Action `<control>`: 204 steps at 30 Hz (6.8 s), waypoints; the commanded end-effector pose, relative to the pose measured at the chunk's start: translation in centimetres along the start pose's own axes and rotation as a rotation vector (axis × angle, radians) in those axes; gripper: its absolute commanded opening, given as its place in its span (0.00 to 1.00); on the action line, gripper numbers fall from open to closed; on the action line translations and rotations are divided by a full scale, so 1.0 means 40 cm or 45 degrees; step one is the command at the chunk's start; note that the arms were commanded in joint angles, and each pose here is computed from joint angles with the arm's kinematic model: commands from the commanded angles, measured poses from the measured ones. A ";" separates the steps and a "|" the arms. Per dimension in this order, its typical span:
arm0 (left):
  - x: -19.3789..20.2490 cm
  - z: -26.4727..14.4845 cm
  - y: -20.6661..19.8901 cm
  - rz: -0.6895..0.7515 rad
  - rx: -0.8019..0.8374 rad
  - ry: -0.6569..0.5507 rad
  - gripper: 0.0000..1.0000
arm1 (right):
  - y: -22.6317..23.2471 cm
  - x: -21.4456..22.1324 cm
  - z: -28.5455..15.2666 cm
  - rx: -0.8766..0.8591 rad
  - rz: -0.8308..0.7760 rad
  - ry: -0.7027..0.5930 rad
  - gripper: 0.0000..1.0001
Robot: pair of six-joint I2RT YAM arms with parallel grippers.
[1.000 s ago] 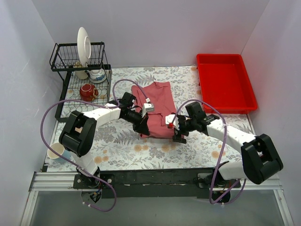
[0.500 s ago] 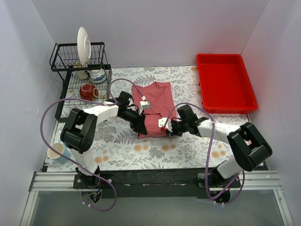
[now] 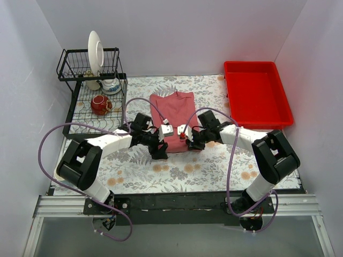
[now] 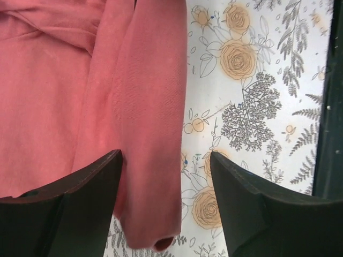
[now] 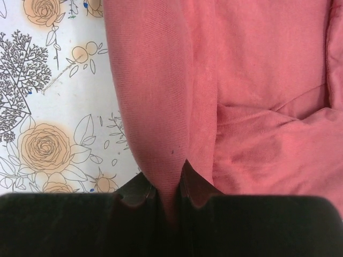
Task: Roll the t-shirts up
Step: Roll the T-shirt to the center of the board.
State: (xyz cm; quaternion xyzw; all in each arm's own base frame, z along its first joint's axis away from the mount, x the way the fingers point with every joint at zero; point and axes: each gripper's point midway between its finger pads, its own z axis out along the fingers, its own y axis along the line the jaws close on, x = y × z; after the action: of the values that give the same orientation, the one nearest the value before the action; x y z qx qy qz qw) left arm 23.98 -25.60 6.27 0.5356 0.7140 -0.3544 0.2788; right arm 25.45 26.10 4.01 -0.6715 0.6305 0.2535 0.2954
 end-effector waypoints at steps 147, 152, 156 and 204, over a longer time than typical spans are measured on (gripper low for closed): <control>0.042 -0.091 -0.100 -0.549 0.378 0.192 0.00 | 0.224 0.013 -0.151 -0.806 0.366 0.124 0.11; 0.100 -0.064 -0.060 -0.543 0.353 0.262 0.00 | 0.188 0.027 -0.118 -0.861 0.415 0.152 0.11; 0.128 -0.052 0.005 -0.553 0.283 0.262 0.00 | 0.162 0.067 -0.071 -0.899 0.452 0.191 0.11; 0.248 0.026 -0.125 0.304 0.117 0.499 0.00 | -0.089 -0.089 -0.171 -0.430 0.495 0.039 0.99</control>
State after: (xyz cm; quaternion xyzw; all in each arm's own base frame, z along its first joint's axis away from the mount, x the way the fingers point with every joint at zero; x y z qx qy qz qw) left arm 20.51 -24.64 2.39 0.7040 0.6222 -0.2134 0.2679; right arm 22.59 24.47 5.50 -0.5015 0.7098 0.4898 -0.0700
